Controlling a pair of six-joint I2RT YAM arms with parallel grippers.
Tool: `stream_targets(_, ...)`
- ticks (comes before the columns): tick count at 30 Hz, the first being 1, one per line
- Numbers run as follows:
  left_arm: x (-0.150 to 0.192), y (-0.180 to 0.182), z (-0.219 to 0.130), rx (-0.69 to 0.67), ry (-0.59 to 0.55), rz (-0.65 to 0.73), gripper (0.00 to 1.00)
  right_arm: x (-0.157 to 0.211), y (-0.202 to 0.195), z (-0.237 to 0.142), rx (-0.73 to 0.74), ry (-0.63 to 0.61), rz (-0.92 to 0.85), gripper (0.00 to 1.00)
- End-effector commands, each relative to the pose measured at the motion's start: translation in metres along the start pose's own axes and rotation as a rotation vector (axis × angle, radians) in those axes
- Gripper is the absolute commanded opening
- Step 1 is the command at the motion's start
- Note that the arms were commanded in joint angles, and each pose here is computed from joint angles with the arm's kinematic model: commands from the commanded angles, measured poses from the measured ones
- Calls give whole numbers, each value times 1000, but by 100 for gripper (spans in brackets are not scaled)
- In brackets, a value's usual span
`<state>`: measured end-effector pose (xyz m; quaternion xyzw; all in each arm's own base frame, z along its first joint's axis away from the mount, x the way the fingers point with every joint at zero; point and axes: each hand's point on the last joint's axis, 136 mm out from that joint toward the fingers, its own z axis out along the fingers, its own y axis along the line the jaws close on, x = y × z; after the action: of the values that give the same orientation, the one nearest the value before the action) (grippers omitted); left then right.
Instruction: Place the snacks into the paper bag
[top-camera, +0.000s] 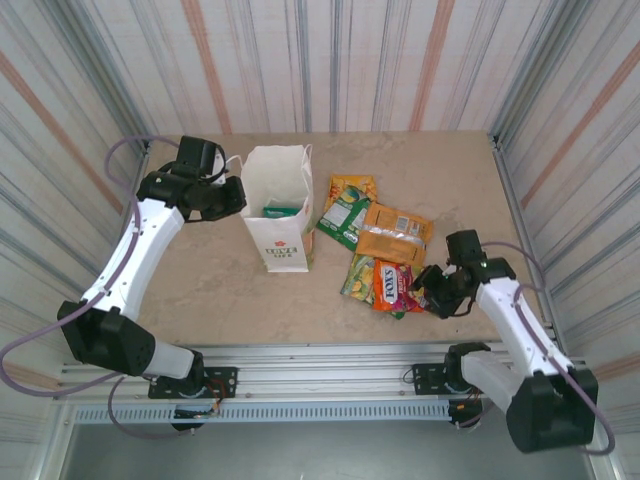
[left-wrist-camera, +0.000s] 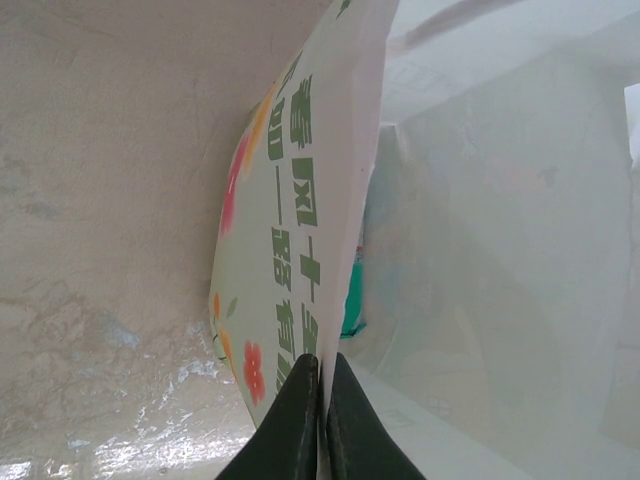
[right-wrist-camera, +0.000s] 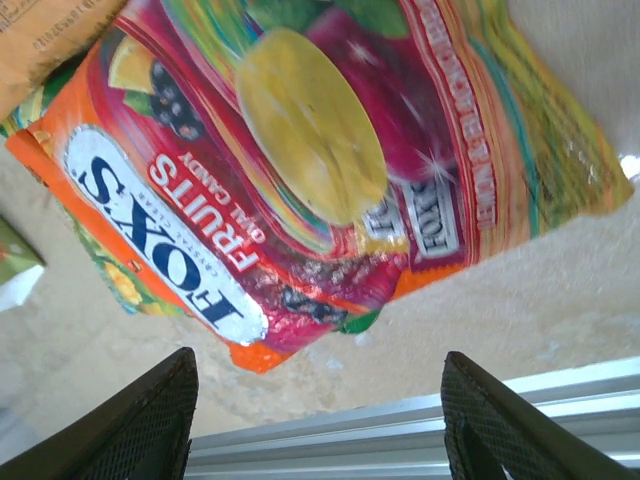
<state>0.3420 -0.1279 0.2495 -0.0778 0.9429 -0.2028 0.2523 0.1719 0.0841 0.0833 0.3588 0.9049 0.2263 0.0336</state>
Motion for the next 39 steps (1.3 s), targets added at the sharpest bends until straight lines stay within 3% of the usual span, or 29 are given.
stream_targets(1,7,-2,-4,11,-2,26,8,11,-2,7,-54,12,156,65)
stream_targets(8,9,-3,-2,24,6,32,8,15,-23,40,-21,28,212,65)
stream_targets(18,8,-4,-5,25,1,39,8,-31,12,60,-172,-57,174,66)
stream_targets(29,3,-5,-8,19,-12,41,8,-108,56,28,-275,-222,-37,65)
stream_targets(39,5,-3,-6,13,-6,39,9,-78,11,31,-122,-134,36,64)
